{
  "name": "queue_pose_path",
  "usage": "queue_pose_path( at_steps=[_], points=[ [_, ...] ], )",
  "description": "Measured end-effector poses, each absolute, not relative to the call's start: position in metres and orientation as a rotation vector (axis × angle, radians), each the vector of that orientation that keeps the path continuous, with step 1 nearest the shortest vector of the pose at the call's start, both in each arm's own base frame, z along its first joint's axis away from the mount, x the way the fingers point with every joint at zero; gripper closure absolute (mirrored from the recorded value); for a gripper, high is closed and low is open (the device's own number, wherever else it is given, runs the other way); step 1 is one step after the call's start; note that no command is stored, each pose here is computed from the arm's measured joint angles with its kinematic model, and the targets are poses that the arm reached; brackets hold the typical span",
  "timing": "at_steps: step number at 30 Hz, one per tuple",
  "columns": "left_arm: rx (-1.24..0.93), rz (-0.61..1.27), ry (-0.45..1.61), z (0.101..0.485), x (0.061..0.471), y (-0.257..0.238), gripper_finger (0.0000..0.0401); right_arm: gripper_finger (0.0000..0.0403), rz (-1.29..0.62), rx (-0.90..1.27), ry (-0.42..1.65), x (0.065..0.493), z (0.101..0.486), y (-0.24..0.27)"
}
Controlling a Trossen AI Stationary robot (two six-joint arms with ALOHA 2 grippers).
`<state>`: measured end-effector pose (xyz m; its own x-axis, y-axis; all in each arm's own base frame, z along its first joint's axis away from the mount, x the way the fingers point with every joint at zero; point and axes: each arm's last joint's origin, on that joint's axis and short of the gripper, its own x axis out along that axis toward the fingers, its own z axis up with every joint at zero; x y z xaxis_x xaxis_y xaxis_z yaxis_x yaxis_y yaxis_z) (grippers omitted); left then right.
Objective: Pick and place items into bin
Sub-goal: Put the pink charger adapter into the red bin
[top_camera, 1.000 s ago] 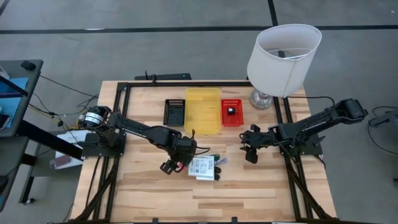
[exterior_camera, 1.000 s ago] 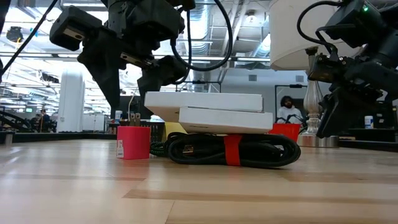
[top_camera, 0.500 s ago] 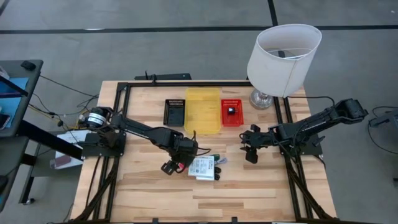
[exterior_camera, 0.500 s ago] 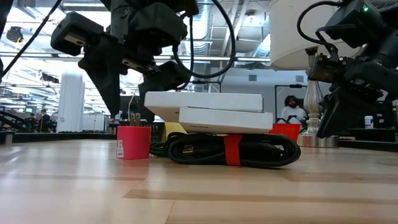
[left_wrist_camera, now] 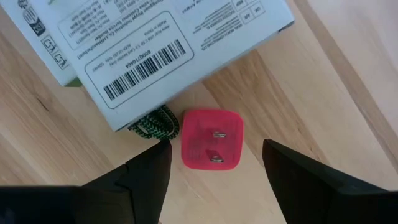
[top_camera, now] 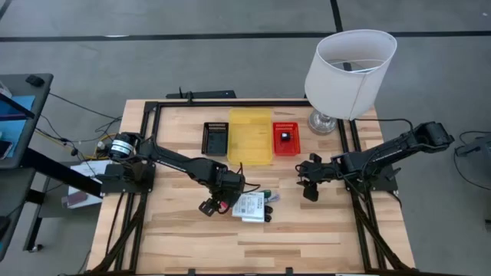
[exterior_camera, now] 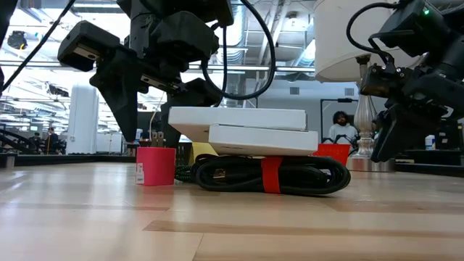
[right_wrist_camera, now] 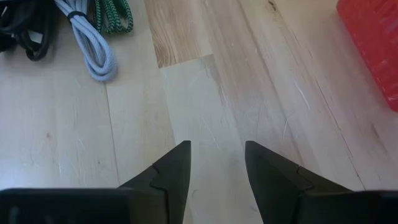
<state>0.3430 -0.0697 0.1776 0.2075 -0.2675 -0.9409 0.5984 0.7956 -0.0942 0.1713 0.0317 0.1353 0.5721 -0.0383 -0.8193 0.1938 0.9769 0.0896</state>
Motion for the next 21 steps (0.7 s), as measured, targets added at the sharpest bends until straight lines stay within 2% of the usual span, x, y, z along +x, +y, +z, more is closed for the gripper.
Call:
queue_pose_path(
  at_steps=[21],
  points=[
    [0.325, -0.622, 1.215, 0.1777, 0.3436, -0.0688, 0.0156, 0.0259, -0.137, 0.177, 0.952, 0.1714, 0.1354, 0.0318]
  ],
)
